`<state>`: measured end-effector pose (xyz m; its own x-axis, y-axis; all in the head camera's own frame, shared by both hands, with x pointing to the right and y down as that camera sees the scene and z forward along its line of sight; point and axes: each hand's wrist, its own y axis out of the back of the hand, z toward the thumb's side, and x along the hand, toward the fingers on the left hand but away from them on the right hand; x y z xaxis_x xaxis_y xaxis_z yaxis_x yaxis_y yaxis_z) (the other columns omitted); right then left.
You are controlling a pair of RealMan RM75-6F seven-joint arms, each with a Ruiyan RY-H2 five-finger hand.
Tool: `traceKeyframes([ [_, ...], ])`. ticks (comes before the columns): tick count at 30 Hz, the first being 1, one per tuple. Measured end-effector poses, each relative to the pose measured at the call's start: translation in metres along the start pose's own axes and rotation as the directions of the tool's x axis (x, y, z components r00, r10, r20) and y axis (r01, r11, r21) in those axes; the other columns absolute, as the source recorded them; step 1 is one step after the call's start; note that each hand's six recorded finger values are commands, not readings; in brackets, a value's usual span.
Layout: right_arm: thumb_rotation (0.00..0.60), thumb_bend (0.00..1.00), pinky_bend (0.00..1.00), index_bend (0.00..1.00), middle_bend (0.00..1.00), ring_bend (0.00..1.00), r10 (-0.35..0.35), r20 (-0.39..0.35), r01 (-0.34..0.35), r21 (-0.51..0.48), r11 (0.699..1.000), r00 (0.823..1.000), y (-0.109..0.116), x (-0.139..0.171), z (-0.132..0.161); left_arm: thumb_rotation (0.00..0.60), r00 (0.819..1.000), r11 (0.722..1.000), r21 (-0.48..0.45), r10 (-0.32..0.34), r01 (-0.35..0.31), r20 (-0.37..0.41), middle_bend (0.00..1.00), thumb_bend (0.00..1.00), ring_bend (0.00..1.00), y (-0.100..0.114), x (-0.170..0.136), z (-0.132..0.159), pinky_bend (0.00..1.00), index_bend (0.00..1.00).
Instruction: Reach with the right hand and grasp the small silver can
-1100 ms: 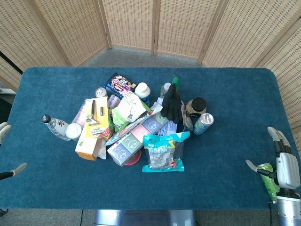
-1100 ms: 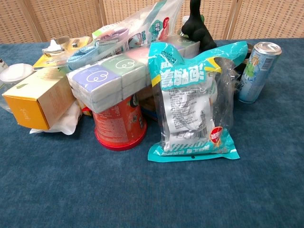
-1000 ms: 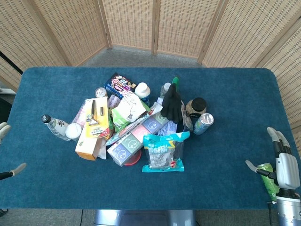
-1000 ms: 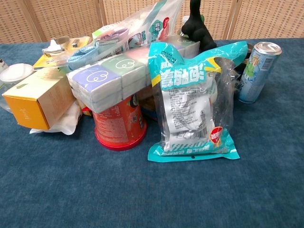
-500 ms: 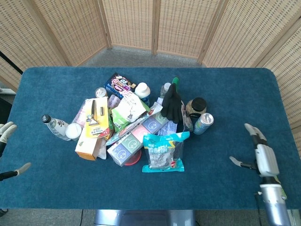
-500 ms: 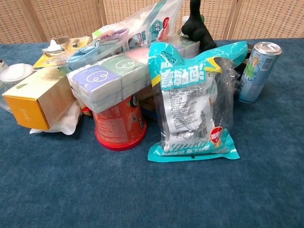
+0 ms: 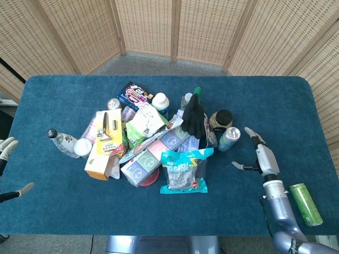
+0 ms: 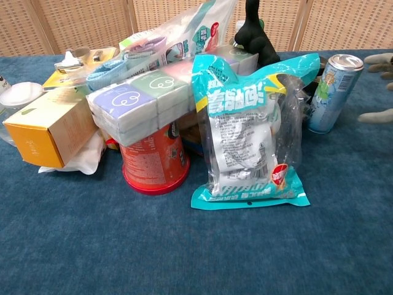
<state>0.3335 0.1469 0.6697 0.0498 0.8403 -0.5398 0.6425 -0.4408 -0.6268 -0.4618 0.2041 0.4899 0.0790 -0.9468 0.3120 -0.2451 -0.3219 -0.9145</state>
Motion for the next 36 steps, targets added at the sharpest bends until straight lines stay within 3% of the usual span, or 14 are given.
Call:
traceKeyframes([
  [16,0.600,0.00,0.00,0.00,0.00,0.00,0.055,-0.057,-0.058,-0.045,0.997,0.997,-0.038,-0.017,0.046,0.600,1.000,1.000,0.011,0.002,-0.002,-0.012,0.00,0.00,0.00,0.001,0.001,-0.004,0.00,0.04],
  [21,0.600,0.00,0.00,0.00,0.01,0.00,0.034,-0.062,-0.038,-0.063,0.997,0.997,-0.046,-0.022,0.054,0.600,1.000,1.000,0.007,0.007,-0.007,-0.010,0.00,0.00,0.00,0.002,0.001,-0.004,0.00,0.04],
  [23,0.600,0.00,0.15,0.03,0.19,0.06,0.012,-0.061,-0.016,-0.074,0.997,0.998,-0.048,-0.024,0.054,0.600,1.000,1.000,0.004,0.009,-0.009,-0.011,0.00,0.00,0.00,0.003,0.001,-0.004,0.00,0.04],
  [26,0.600,0.00,0.53,0.26,0.56,0.35,-0.030,-0.057,0.025,-0.086,0.996,0.998,-0.048,-0.027,0.052,0.600,1.000,1.000,0.006,0.010,-0.010,-0.014,0.00,0.00,0.00,0.004,0.001,-0.006,0.00,0.04],
  [28,0.600,0.00,0.67,0.36,0.68,0.47,-0.056,-0.054,0.051,-0.084,0.995,0.997,-0.048,-0.028,0.049,0.600,1.000,1.000,0.005,0.011,-0.010,-0.015,0.00,0.00,0.00,0.005,0.001,-0.006,0.00,0.04],
  [31,0.600,0.03,0.76,0.46,0.77,0.55,-0.093,-0.049,0.089,-0.085,0.992,0.994,-0.046,-0.029,0.043,0.600,1.000,1.000,0.009,0.014,-0.014,-0.017,0.00,0.00,0.00,0.006,0.000,-0.007,0.00,0.04],
  [36,0.600,0.06,0.78,0.49,0.80,0.57,-0.139,-0.055,0.133,-0.098,0.986,0.989,-0.036,-0.026,0.039,0.600,1.000,1.000,0.009,0.013,-0.013,-0.017,0.00,0.00,0.00,0.006,0.000,-0.007,0.00,0.04],
])
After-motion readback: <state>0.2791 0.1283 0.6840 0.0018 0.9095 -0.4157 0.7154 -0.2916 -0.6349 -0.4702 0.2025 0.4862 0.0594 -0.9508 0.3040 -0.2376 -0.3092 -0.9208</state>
